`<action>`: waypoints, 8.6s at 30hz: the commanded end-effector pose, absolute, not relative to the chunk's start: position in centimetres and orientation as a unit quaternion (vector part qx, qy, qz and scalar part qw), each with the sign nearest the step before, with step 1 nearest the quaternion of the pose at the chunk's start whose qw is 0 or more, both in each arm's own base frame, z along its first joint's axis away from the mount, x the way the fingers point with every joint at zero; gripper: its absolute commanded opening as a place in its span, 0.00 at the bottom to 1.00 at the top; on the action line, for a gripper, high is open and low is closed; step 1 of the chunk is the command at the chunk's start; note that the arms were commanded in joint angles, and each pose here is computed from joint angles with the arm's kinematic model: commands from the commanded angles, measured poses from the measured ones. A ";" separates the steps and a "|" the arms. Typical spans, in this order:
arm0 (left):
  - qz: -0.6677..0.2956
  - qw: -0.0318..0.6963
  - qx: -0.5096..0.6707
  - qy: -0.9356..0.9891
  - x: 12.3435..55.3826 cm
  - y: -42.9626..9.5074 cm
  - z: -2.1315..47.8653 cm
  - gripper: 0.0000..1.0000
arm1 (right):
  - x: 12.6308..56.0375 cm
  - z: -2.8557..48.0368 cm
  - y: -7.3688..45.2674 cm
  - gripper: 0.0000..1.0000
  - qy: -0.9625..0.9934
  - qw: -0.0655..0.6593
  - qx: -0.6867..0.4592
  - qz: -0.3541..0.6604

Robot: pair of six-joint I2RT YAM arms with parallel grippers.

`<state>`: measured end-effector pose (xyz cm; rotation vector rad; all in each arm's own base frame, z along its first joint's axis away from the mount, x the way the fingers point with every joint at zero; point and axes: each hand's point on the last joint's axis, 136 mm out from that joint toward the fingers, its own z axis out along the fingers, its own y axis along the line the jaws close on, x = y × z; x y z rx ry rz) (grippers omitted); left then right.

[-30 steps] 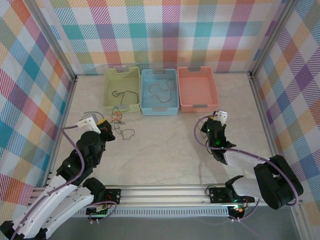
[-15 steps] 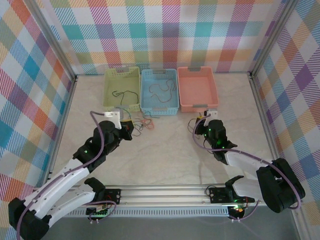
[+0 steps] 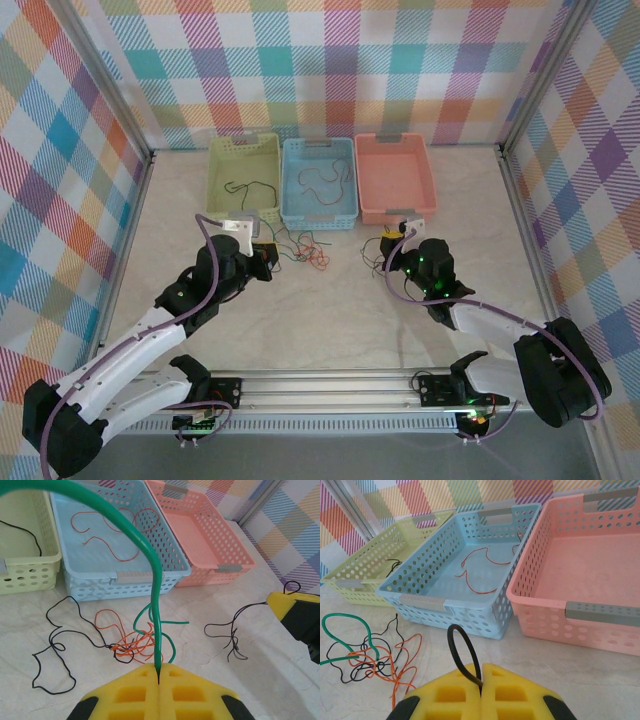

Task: Untangle the cables

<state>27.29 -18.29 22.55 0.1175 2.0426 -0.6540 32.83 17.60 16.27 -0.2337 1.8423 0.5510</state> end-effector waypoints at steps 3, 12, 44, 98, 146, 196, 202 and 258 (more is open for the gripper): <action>-0.275 0.500 0.054 0.820 27.7 -18.4 24.6 0.00 | 33.0 18.6 18.6 0.00 0.758 0.589 -0.118 0.256; -0.251 0.498 0.037 0.829 28.4 -17.8 23.4 0.00 | 31.9 21.4 20.3 0.00 0.729 0.600 -0.150 0.293; -0.249 0.503 0.031 0.827 28.2 -17.3 23.7 0.00 | 43.7 32.9 36.9 0.00 0.694 0.482 -0.201 0.495; -0.330 0.456 0.099 0.820 27.1 -21.4 24.3 0.00 | 24.2 19.7 34.9 0.61 0.577 0.456 -0.553 0.391; -0.168 0.447 -0.017 0.879 29.2 -15.7 21.1 0.87 | 34.4 16.5 29.3 0.00 0.731 0.504 -0.257 0.381; -0.108 0.111 0.090 0.984 35.2 -31.6 5.3 0.76 | 37.1 15.3 26.1 0.00 0.766 0.497 -0.165 0.373; -0.098 0.098 0.097 0.986 35.3 -32.1 4.8 0.68 | 37.1 15.2 25.9 0.00 0.767 0.496 -0.159 0.375; -0.153 0.333 -0.111 0.924 25.9 -10.6 17.2 0.00 | 39.5 13.3 16.4 0.00 0.801 0.525 0.027 0.287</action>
